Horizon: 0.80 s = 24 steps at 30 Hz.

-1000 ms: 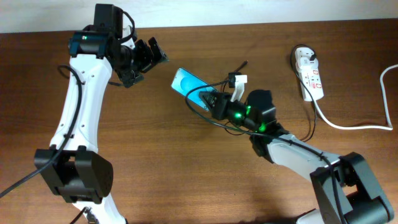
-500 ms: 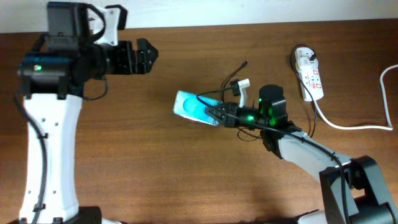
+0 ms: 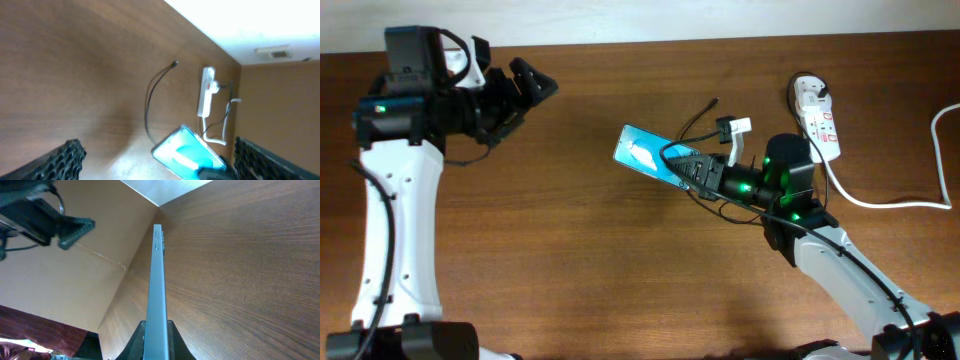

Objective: Plug charger to phone and switch on socket

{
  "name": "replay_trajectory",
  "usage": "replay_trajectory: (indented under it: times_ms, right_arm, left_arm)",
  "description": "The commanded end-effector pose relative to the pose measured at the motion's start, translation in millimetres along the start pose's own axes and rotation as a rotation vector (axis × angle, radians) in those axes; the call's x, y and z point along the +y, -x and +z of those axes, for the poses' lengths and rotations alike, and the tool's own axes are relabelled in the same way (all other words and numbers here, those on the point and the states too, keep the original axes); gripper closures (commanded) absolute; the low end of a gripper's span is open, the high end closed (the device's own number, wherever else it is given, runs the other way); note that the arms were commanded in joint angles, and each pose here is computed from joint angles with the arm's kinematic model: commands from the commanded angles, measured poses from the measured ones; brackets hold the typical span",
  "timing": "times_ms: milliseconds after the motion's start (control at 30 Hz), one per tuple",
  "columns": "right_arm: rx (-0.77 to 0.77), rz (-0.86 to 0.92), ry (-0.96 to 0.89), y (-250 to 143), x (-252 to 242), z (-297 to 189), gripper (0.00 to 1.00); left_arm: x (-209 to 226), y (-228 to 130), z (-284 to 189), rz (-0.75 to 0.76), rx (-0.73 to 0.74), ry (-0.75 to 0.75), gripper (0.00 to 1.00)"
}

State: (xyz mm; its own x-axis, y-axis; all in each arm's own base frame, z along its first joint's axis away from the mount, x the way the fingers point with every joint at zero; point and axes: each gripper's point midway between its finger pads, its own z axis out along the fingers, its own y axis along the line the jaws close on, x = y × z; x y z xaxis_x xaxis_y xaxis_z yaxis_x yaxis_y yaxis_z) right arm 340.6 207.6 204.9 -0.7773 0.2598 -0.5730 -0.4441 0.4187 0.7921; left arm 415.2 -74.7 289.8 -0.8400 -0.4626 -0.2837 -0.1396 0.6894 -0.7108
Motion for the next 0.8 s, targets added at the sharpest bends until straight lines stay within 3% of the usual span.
replay_trajectory:
  times_ms: [0, 333, 633, 767]
  right_arm:
    - [-0.032, -0.016, 0.015, 12, 11, -4, 0.96]
    - [-0.137, 0.213, -0.078, 29, -7, -6, 0.96]
    - [-0.169, 0.264, -0.096, 33, -12, -7, 0.96]
    - [-0.206, 0.398, -0.107, 38, -16, -9, 0.96]
  left_arm:
    - [14, -14, 21, -0.142, 0.068, -0.039, 0.01]
    - [5, -14, 52, -0.239, 0.080, -0.189, 0.01]
    - [25, -48, 67, -0.344, 0.143, -0.017, 0.01]
    - [24, -52, 68, -0.382, 0.154, -0.008, 0.01]
